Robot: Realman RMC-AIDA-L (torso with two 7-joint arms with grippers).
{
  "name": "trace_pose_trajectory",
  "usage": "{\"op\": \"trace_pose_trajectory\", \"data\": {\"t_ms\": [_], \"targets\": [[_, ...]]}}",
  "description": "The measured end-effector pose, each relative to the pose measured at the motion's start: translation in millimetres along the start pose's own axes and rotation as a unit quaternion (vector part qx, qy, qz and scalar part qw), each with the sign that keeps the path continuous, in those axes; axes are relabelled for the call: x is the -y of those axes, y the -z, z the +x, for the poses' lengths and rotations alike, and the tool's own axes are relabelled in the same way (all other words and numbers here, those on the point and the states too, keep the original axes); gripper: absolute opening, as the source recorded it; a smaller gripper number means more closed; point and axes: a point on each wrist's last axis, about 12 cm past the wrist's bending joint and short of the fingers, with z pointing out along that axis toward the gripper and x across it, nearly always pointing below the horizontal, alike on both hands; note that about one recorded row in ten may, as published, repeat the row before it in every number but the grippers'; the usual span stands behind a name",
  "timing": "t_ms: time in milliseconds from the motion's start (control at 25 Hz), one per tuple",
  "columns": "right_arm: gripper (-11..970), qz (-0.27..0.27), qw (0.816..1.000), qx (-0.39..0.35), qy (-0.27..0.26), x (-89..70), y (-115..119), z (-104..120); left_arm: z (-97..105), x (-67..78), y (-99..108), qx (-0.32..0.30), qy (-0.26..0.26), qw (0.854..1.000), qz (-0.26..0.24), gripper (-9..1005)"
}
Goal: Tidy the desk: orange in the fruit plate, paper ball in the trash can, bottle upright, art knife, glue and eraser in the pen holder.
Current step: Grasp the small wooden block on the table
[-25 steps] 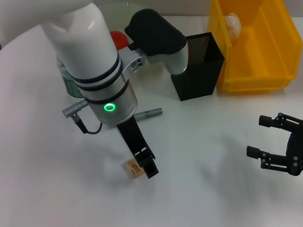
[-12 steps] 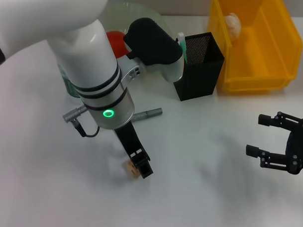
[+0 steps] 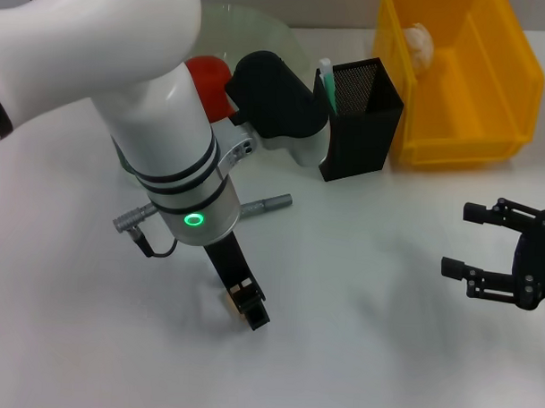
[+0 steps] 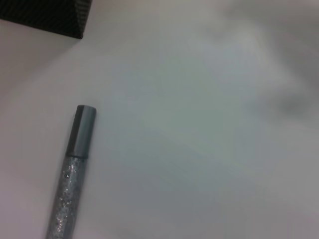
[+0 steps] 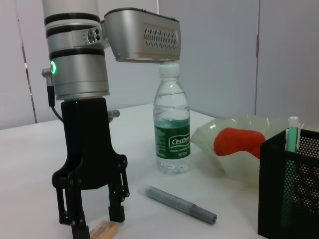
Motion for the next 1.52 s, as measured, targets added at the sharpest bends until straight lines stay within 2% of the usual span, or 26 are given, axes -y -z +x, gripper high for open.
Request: {"op": "trace_pose_trajectory", "data": {"t_ms": [400,1520], "targets": [[807,0.0,1.0,0.0,-0.001,0.0,0.0,0.0,0.4,-2.6,-2.8,-0.002,-0.004,1.0,-0.015,677],[806,0.004,1.0,-0.004,0.001,2.6,0.2,-0.5,-0.8,4.6,-4.6,-0.005,-0.033,0.999,-0.018,628]]}}
